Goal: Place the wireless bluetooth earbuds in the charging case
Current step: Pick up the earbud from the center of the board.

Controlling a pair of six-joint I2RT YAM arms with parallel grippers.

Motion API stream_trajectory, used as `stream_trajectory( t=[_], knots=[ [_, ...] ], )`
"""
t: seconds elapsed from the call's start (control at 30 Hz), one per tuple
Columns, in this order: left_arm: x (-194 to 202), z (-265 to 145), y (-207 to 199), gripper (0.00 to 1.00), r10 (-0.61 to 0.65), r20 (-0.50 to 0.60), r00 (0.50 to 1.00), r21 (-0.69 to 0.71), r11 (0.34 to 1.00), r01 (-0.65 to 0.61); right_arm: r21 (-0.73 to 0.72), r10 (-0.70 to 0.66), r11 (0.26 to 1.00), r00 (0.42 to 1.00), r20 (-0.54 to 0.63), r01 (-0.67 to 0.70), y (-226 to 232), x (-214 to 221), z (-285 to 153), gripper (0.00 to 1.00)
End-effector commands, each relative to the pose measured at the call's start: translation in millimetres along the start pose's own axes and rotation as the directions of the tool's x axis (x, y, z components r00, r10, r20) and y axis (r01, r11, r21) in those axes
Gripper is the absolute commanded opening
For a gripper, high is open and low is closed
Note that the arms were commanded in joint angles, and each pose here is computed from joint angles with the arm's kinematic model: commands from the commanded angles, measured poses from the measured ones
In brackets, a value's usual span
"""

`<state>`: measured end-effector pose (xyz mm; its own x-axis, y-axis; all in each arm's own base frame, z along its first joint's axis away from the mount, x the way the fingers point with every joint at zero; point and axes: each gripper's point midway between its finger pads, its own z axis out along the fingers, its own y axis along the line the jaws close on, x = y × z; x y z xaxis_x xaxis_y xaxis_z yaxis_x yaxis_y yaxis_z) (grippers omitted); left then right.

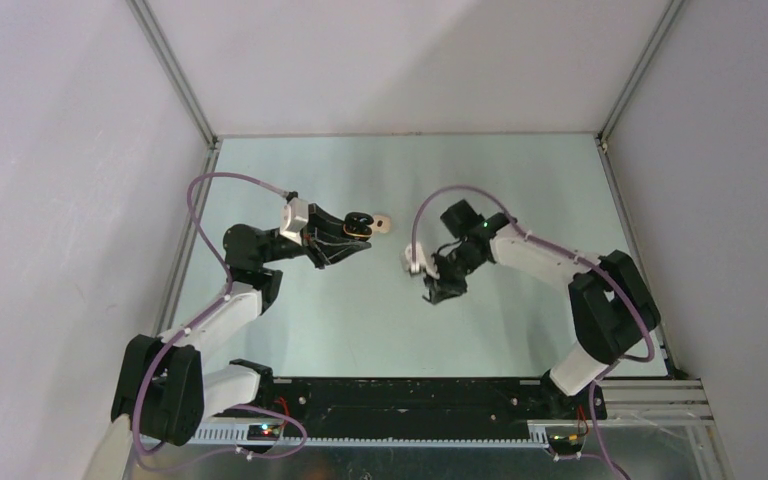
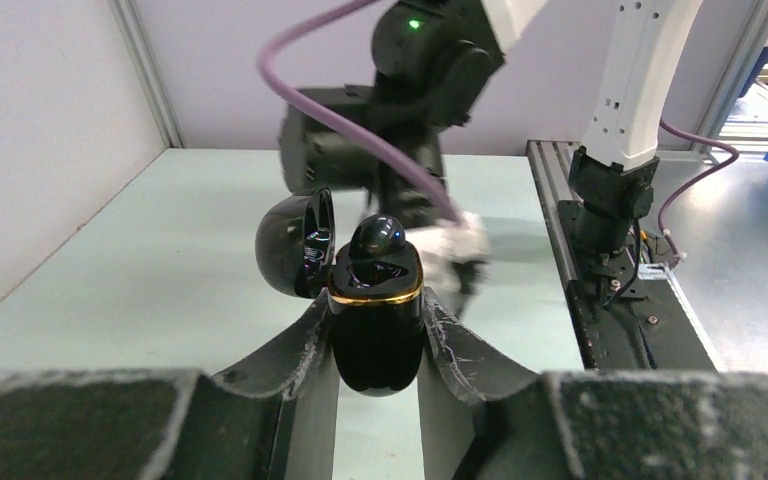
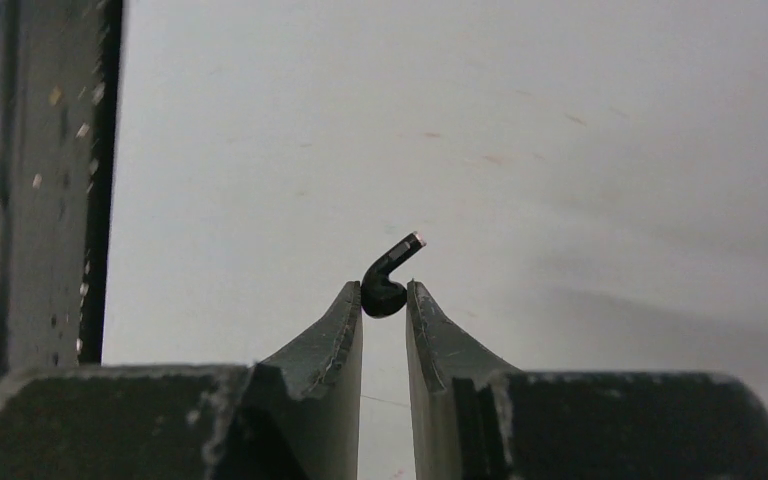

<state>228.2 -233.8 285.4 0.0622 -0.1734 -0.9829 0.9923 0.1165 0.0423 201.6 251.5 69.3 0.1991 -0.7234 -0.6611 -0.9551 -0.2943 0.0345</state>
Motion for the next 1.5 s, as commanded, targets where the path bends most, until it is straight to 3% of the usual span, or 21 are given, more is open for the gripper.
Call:
stream_trajectory(
  t=[0.0, 0.2, 0.4, 0.53, 0.73, 0.87, 0.93, 1.0, 1.2, 1.47],
  knots=[
    [-7, 1, 0, 0.1, 0.041, 0.021, 0.999, -0.014, 0.999, -0.04, 0.071, 0.4, 0.909, 0.907, 0.132, -0.412, -43, -15, -19, 0.19],
    [-7, 1, 0, 0.1, 0.042, 0.021, 0.999, -0.018, 0.999, -0.042, 0.271, 0.688, 0.666, 0.713, 0.138, -0.695, -91, 26, -18, 0.22],
    [-7, 0, 1, 0.11, 0.043, 0.018, 0.999, -0.021, 0.999, -0.043, 0.395, 0.849, 0.43, 0.512, 0.129, -0.812, -116, 59, -17, 0.27],
    [-7, 0, 0, 0.11, 0.052, 0.016, 0.999, -0.023, 0.998, -0.052, 0.426, 0.882, 0.342, 0.443, 0.162, -0.838, -122, 64, -17, 0.35],
    [-6, 0, 1, 0.11, 0.052, 0.014, 0.999, -0.022, 0.998, -0.051, 0.373, 0.857, 0.401, 0.486, 0.17, -0.837, -118, 45, -22, 0.45],
    [-7, 0, 0, 0.11, 0.055, 0.014, 0.998, -0.021, 0.998, -0.055, 0.371, 0.753, 0.563, 0.643, 0.138, -0.739, -117, 33, -36, 0.46],
    [-7, 0, 0, 0.11, 0.055, 0.014, 0.998, -0.022, 0.998, -0.055, 0.482, 0.7, 0.575, 0.703, 0.129, -0.661, -135, 44, -54, 0.46],
    [-7, 0, 0, 0.11, 0.054, 0.014, 0.998, -0.021, 0.998, -0.054, 0.581, 0.677, 0.546, 0.727, 0.118, -0.603, -150, 57, -71, 0.45],
    [-8, 0, -1, 0.11, 0.057, 0.015, 0.998, -0.019, 0.998, -0.057, 0.7, 0.694, 0.487, 0.718, 0.053, -0.522, -166, 87, -75, 0.44],
    [-8, 1, -2, 0.11, 0.061, 0.014, 0.998, -0.015, 0.998, -0.061, 0.671, 0.707, 0.544, 0.706, -0.043, -0.504, -152, 93, -46, 0.43]
  ],
)
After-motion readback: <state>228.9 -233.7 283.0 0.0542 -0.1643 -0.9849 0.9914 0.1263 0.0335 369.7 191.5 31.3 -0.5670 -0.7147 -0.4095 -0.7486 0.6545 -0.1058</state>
